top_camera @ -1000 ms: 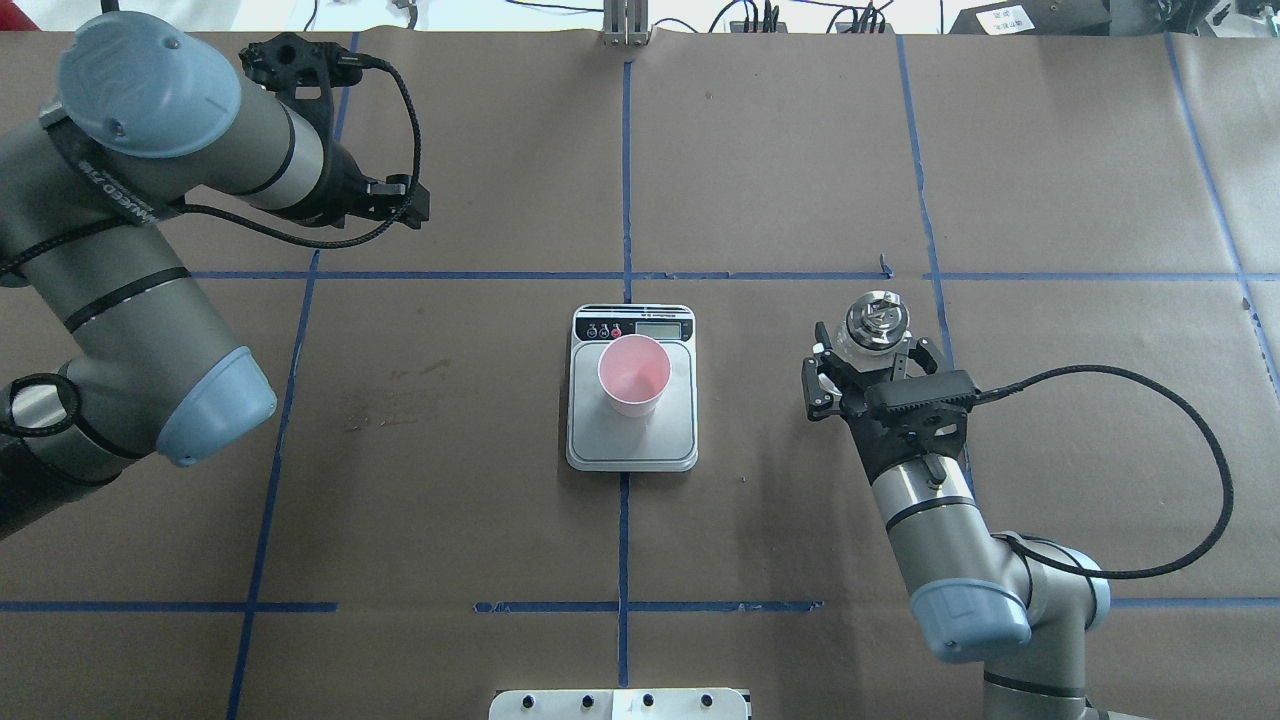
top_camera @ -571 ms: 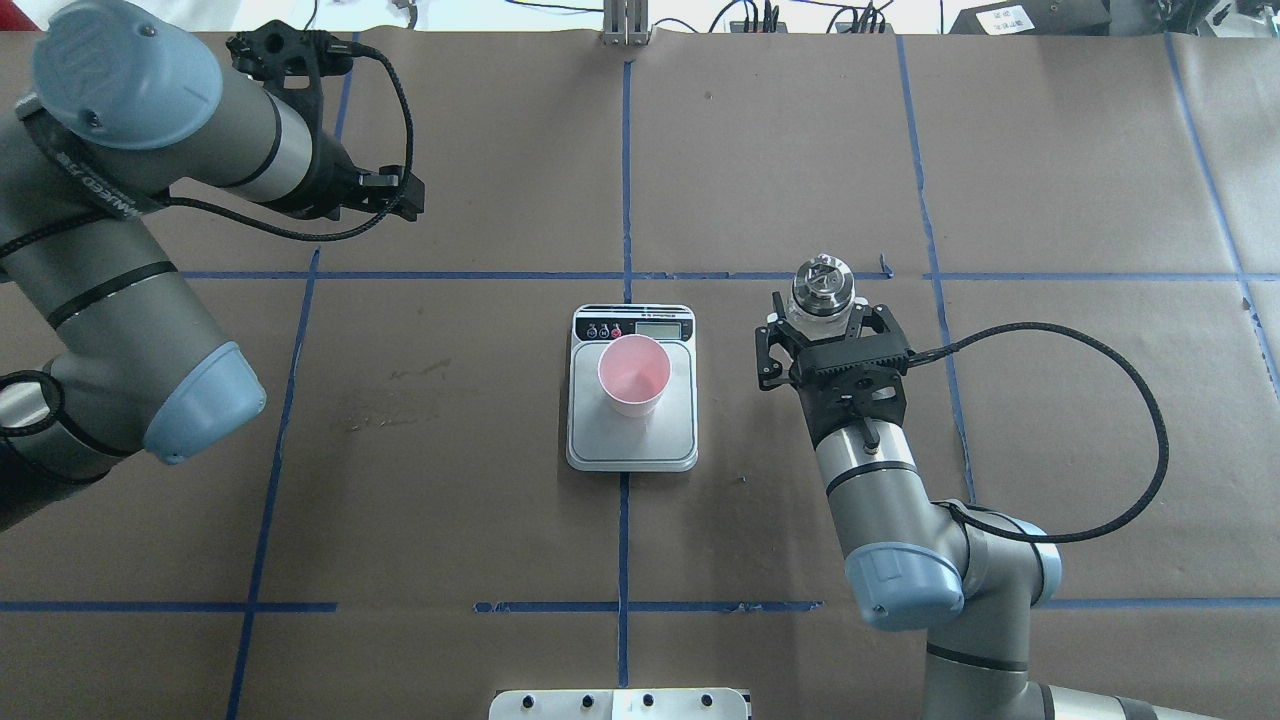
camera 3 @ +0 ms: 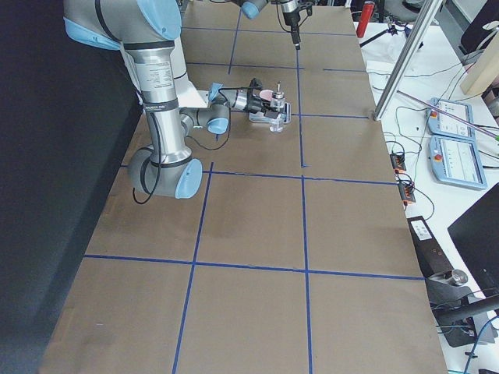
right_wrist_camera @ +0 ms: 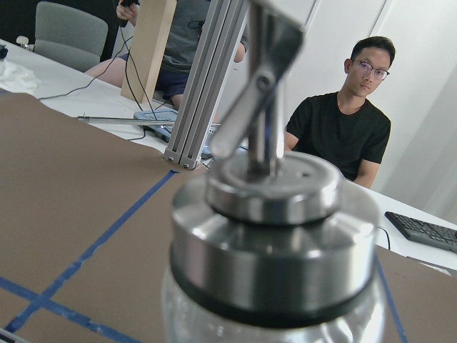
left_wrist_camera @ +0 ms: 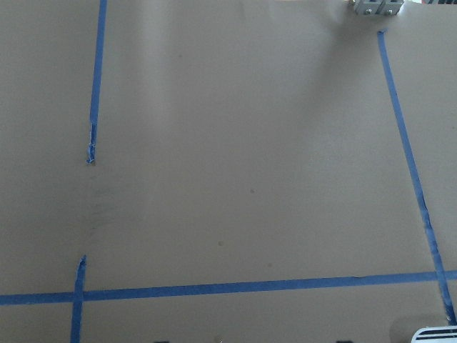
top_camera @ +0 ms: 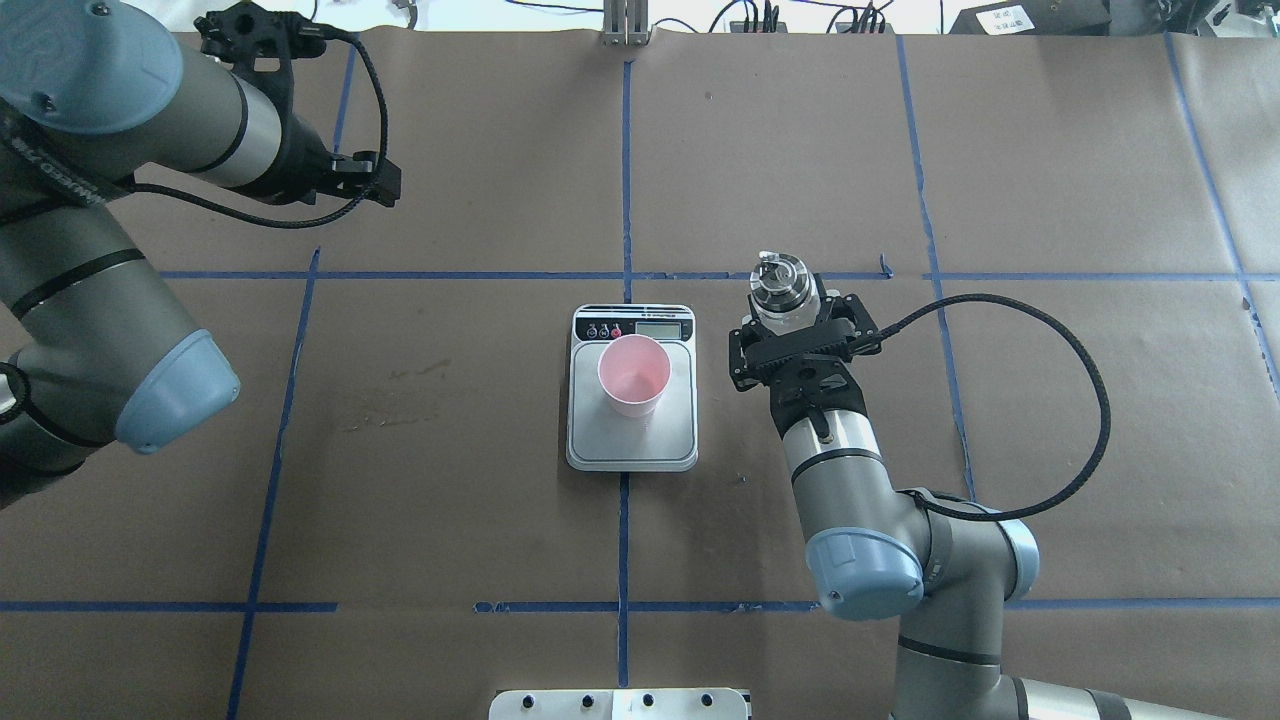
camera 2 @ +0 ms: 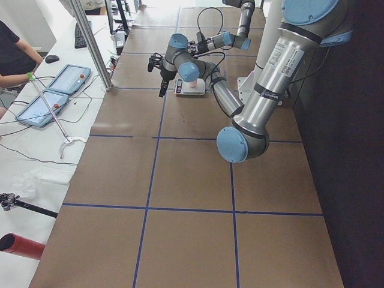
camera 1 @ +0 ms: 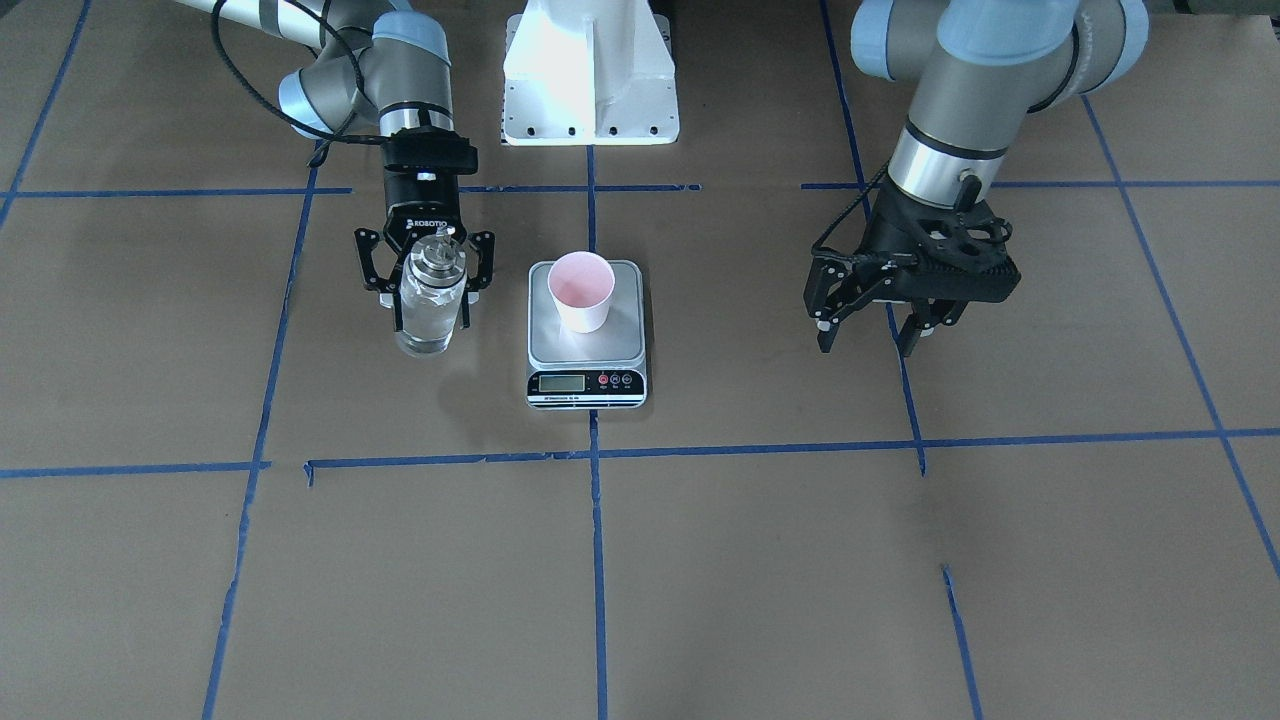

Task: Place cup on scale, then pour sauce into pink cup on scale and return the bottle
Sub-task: 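Bring the bottle spout beside the pink cup with the right gripper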

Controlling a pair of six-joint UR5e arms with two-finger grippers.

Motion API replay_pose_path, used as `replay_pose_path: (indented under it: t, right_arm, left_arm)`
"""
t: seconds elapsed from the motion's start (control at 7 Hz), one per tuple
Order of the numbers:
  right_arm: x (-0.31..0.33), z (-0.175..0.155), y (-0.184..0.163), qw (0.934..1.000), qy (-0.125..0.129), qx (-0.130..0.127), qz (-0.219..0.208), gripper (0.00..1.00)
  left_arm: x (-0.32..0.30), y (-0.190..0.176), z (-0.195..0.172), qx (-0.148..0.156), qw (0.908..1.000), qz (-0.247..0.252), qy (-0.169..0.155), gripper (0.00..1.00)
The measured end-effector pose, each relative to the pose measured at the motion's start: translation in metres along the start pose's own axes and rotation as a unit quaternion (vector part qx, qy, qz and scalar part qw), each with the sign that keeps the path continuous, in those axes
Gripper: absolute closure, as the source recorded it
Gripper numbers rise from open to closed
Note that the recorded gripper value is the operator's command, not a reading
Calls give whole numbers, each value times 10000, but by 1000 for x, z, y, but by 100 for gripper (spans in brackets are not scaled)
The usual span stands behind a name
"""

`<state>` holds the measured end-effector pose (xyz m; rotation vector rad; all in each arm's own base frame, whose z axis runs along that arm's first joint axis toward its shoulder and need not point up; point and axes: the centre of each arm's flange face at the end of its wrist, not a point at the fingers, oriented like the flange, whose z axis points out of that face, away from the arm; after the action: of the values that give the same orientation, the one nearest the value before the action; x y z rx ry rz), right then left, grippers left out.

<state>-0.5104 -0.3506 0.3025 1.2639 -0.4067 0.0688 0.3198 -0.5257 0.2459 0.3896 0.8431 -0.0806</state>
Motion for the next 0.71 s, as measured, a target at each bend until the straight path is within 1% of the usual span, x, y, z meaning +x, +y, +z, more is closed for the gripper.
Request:
replay_pose_path:
  t: [0.14,0.29,0.43,0.57,0.71]
  right_arm:
    - [-5,1,-4,9981,79,-90,-608,100]
    - [-5,2,-4,9932,120,-152,-1152,100]
    - [-4,3,0,9862,149,-212,-1637,100]
    - [-2,3,2,9753,179,-283,-2183,100]
    - [0,-1,-2,9616,201,-365,-2713,100]
  left_arm:
    - [-16,-4,-3,43,9999,113,-79,16]
    - [-29,-6,-6,69,9997,199,-145,16]
    - [-38,-7,-7,75,9995,245,-187,14]
    - [-41,-7,-8,79,9994,265,-200,14]
    - [-42,-7,-8,83,9994,273,-199,14]
